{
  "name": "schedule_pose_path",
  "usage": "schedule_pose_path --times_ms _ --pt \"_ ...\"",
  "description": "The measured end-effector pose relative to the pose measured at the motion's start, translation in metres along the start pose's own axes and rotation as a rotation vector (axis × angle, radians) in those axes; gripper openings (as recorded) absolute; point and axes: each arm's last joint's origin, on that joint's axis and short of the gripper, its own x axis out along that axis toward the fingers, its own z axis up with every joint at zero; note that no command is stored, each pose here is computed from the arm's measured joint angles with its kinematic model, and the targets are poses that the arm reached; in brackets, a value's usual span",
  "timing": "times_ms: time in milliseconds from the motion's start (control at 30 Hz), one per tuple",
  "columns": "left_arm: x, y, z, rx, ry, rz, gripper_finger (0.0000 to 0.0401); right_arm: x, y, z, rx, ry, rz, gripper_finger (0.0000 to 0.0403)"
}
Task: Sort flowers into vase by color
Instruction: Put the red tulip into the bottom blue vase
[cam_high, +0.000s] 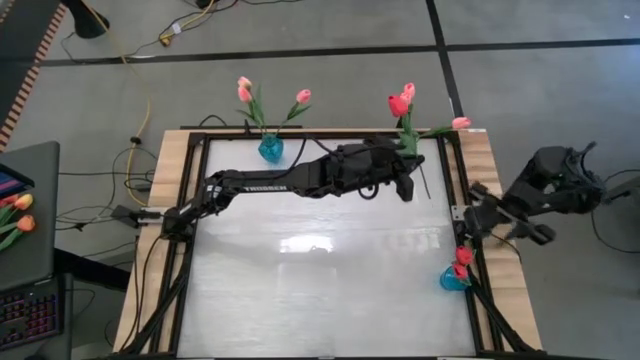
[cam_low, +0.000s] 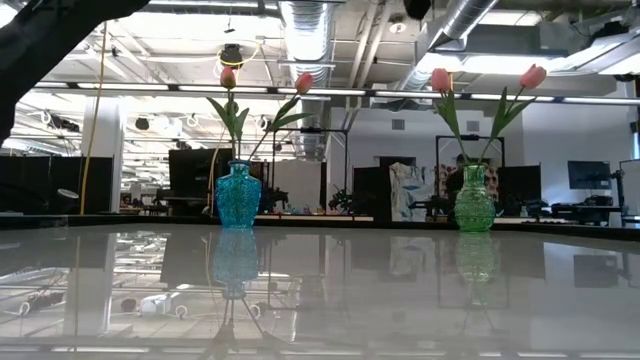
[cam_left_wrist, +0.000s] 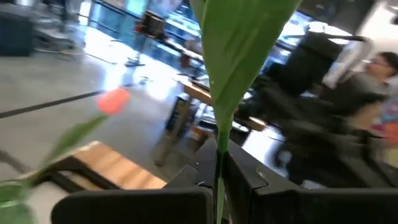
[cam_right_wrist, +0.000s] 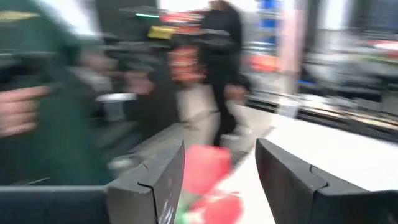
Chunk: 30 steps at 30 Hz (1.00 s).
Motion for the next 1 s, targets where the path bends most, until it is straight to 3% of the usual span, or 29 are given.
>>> schedule_pose_path --times_ms 100,233,533,800,1000 --pt "-0.004 -0.014 -0.006 0.006 0.018 -0.051 0.0 -0.001 -0.007 -0.001 -0.003 0.008 -0.227 0.0221" --pt "-0.009 -0.029 -0.012 0.032 0.033 -0.098 0.0 0.003 -0.014 -0.001 0.01 0.022 -0.383 0.0221" --pt "-0.016 -0.048 -0.016 0.092 0.019 -0.163 0.0 0.029 -0.034 0.003 0.065 0.085 -0.436 0.0221" --pt "-0.017 -0.05 -0.018 0.121 0.039 -0.216 0.0 0.029 -0.037 0.009 0.071 0.073 -0.532 0.0221" --pt "-0.015 -0.047 -0.016 0.166 0.029 -0.213 0.0 0.035 -0.041 0.008 0.103 0.092 -0.543 0.0221"
